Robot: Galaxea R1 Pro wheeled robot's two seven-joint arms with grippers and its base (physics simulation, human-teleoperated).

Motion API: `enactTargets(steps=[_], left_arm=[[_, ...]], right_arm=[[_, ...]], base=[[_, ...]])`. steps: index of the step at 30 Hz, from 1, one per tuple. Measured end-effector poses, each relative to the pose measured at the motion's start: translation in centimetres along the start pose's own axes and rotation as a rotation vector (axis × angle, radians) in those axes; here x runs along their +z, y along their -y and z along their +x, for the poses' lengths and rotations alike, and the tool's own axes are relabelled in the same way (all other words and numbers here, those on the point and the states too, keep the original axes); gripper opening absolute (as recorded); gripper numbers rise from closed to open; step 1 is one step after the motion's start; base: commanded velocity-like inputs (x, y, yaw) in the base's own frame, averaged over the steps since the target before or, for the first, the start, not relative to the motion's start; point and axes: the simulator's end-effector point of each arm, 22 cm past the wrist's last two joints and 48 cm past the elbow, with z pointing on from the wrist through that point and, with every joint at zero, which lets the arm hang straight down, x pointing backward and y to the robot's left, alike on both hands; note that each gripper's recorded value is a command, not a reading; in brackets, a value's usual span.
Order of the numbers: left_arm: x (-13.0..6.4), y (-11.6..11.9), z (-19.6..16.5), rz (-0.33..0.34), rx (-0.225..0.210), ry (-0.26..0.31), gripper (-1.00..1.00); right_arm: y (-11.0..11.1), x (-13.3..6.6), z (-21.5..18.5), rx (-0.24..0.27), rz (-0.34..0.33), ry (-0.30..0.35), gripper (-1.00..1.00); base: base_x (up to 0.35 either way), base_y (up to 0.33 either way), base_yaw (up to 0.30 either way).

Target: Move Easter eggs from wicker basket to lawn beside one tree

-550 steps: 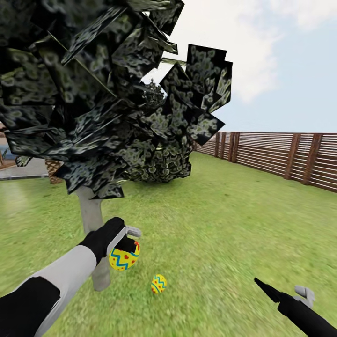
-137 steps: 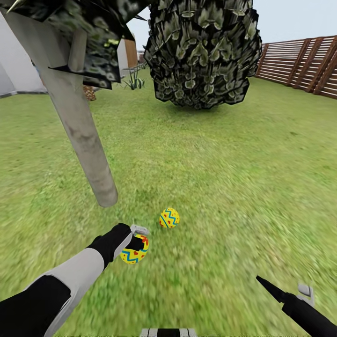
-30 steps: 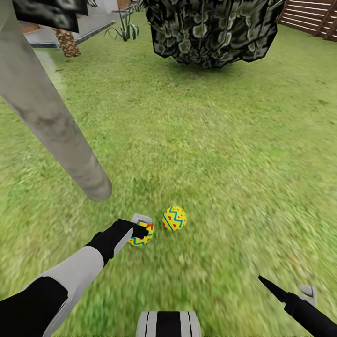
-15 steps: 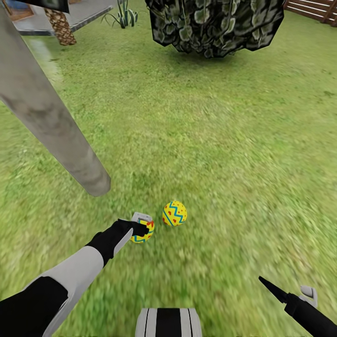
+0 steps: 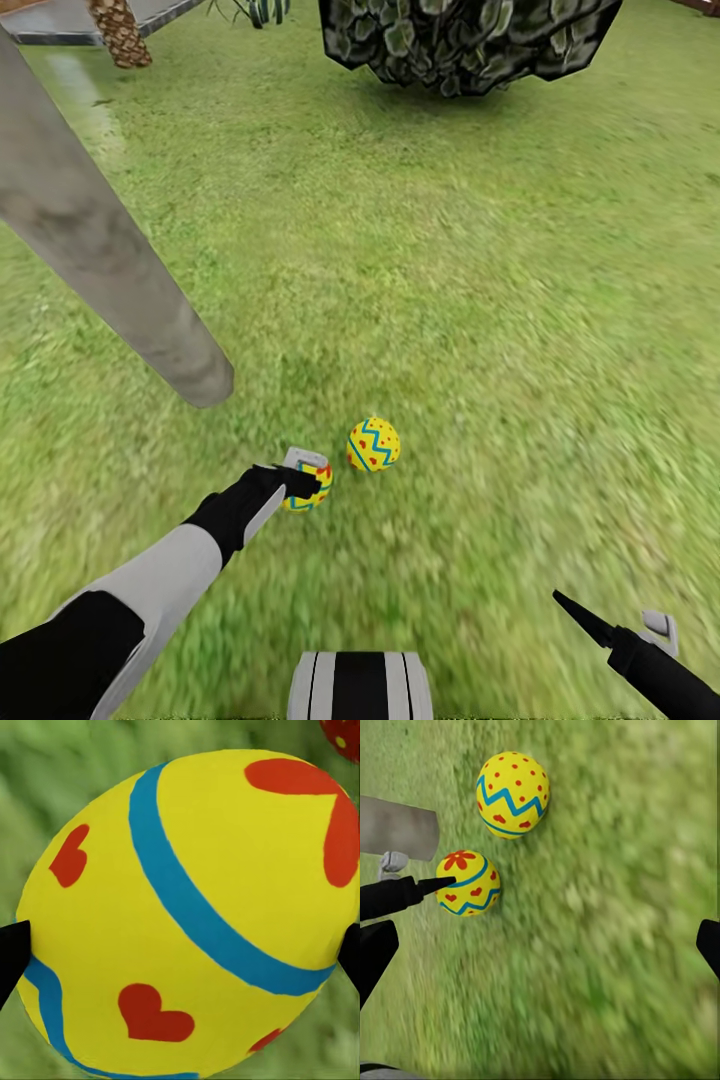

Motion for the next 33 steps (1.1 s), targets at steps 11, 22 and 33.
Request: enactTargets(steps=[11, 22, 33], left_arm=[[0.19, 0.30, -0.61, 0.007, -0.001, 0.021, -1.00], [0.31, 0.33, -0.30, 0.011, -0.012, 0.017, 1.00], [0.31, 0.33, -0.31, 0.011, -0.011, 0.018, 1.00]], right_arm=[[0.28, 0.07, 0.22, 0.004, 0.006, -0.006, 1.00], [0.29, 0.07, 0.23, 0.004, 0.006, -0.006, 1.00], [0.29, 0.07, 0.23, 0.004, 0.006, -0.006, 1.00]], base=[[0.000, 0.000, 0.000], [0.000, 0.000, 0.000], [0.000, 0.000, 0.000]])
